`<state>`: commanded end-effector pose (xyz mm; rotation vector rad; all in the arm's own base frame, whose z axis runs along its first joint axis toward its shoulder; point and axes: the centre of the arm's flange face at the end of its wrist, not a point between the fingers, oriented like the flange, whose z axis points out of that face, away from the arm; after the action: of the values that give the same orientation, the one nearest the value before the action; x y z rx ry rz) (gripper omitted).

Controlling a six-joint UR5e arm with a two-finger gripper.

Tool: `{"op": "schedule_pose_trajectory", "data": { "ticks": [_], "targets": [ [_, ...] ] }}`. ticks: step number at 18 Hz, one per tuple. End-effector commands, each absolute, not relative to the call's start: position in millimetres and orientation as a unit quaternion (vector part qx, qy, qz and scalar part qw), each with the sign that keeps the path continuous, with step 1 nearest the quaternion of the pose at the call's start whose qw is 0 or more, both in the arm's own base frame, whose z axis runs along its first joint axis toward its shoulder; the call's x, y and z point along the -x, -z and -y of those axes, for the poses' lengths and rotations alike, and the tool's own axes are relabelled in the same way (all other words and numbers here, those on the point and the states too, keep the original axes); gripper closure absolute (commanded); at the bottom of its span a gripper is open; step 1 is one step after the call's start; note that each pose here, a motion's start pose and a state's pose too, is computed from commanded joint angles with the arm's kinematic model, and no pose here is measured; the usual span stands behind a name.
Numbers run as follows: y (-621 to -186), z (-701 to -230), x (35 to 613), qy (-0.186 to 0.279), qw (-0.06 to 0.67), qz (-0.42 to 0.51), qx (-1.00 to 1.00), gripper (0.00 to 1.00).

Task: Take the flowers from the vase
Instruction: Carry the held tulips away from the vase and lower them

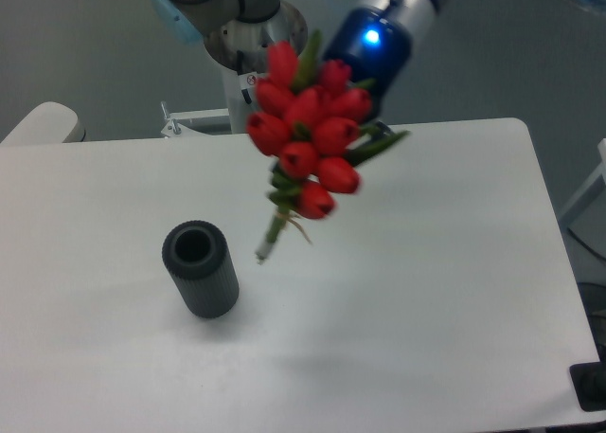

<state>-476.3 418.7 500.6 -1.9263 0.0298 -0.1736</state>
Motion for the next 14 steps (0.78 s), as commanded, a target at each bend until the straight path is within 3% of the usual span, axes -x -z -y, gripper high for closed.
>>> {"op": "schedule_pose_trajectory", "data": {
  "ticks": [5,9,14],
  "targets": [
    [-455,-418,540,0.056,0.561,-0.02,0.826,0.67],
    [-442,-421,560,0.022,0.517,-0.012,0.856,0.67],
    [-430,-422,566,0.022,0.514,-0.013,0.858,0.67]
  ]
}}
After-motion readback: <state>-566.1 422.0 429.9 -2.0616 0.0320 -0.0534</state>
